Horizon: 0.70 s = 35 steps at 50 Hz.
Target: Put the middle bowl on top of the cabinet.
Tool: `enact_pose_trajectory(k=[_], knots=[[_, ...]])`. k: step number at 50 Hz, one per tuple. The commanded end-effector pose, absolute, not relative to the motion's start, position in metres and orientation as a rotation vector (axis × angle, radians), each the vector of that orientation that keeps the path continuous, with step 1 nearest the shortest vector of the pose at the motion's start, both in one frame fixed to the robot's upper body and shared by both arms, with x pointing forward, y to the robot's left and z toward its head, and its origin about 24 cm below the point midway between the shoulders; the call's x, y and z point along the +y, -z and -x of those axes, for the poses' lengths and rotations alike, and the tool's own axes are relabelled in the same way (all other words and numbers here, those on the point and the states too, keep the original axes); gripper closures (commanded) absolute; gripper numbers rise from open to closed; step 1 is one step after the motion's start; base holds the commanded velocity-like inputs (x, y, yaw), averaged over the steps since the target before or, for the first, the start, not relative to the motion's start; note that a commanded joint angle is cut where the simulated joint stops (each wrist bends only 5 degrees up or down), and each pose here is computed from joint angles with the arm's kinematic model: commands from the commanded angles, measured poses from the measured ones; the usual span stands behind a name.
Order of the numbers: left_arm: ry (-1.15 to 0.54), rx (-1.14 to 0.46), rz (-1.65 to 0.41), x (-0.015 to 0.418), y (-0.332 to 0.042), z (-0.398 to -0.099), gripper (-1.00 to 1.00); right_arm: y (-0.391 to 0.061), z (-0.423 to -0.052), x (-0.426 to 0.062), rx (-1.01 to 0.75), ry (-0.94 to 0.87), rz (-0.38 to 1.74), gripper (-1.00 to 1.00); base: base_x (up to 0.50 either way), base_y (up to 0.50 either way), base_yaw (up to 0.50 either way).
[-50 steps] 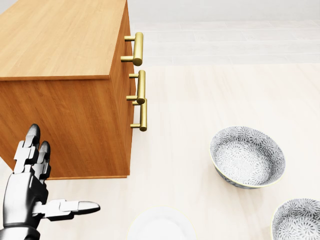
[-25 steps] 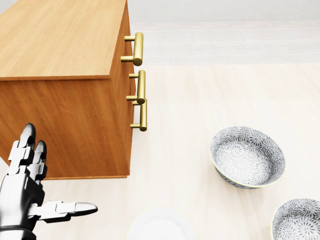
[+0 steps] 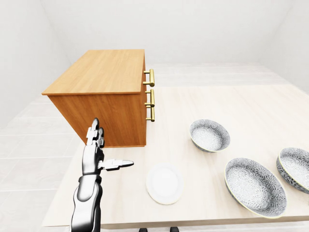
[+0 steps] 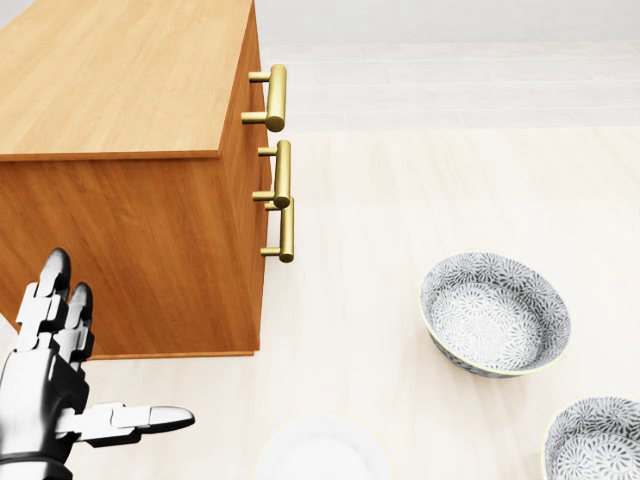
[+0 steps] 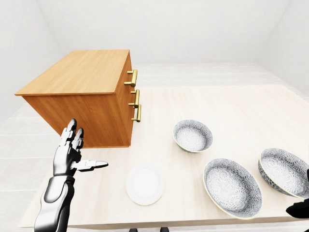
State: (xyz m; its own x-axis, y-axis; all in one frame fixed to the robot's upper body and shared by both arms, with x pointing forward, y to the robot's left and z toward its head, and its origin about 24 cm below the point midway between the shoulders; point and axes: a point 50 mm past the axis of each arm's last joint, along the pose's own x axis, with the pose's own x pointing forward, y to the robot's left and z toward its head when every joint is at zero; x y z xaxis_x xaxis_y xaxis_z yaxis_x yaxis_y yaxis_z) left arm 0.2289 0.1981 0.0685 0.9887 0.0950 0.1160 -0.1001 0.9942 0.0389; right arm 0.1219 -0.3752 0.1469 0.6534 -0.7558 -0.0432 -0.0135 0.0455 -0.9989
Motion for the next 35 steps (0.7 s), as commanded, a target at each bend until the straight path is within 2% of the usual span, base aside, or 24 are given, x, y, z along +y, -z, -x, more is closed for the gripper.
enact_pose_trajectory(k=[1, 20, 35], knots=[[-0.094, -0.112, -0.051, 0.197, -0.065, -0.228, -1.00, -0.133, -0.124, -0.382, 0.723, 0.650, 1.443, -1.00, 0.00, 0.00, 0.00], [-0.098, -0.111, -0.050, 0.198, -0.065, -0.226, -1.00, -0.103, -0.129, -0.388, 0.749, 0.622, 1.453, -1.00, 0.00, 0.00, 0.00], [-0.108, -0.116, -0.057, 0.201, -0.067, -0.222, -1.00, -0.097, -0.131, -0.394, 0.743, 0.643, 1.497, -1.00, 0.00, 0.00, 0.00]])
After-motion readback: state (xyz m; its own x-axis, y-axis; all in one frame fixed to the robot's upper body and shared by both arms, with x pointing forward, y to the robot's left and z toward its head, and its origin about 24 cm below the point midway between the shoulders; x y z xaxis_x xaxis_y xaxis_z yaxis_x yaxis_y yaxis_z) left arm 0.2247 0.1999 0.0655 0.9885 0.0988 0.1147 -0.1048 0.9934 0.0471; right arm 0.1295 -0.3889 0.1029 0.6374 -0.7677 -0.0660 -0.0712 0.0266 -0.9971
